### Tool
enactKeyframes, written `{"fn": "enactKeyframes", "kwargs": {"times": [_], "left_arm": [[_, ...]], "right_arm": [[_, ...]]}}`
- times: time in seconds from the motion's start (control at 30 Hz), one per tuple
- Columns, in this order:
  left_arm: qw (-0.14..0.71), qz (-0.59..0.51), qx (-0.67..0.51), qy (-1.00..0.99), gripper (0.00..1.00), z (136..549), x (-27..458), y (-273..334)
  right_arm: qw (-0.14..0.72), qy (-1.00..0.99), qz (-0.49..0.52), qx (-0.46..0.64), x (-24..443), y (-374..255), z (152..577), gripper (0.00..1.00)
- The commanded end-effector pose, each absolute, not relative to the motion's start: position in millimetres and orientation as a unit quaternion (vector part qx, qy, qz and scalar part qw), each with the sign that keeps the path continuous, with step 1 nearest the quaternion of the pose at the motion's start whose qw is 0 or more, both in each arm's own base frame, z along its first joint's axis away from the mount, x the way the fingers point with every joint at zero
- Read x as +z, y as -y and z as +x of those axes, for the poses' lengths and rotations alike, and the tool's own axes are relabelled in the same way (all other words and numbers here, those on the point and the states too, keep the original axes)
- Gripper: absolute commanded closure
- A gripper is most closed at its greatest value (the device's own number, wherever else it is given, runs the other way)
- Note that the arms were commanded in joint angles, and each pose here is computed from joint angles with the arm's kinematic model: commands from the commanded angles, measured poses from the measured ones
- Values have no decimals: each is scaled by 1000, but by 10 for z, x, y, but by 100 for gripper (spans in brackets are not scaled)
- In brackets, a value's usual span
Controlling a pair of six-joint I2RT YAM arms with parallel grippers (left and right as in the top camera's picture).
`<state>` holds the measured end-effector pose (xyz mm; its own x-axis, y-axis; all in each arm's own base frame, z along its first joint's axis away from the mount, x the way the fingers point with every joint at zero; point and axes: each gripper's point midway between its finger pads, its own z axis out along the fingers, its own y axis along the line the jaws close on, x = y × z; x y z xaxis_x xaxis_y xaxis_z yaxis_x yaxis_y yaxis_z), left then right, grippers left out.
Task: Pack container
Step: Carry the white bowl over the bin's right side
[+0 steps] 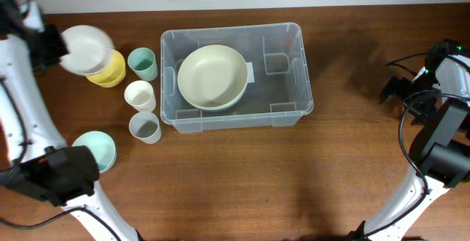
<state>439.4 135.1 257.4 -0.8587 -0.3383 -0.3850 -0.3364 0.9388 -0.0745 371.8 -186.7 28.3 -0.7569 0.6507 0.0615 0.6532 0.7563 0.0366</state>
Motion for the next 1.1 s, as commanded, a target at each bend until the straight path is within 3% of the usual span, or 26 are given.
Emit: {"fn": "enactKeyframes", "kwargs": {"times": [0.0, 0.63, 0.83, 1.07], "left_arm": [[217, -131, -39, -967, 99, 4554, 2654, -866], [334, 160, -130, -920, 100, 4791, 3122, 1966], [353, 193, -109, -909, 99, 4787, 3058, 2426], [336, 214, -114, -910, 99, 4947, 2623, 2781]], "right_arm": [[15, 937, -348, -26, 341, 1896, 3710, 1], [15, 937, -347, -26, 341, 1896, 3710, 1], [15, 937, -347, -26, 341, 1895, 3711, 1], [15, 937, -348, -26, 341, 1896, 3710, 1]]}}
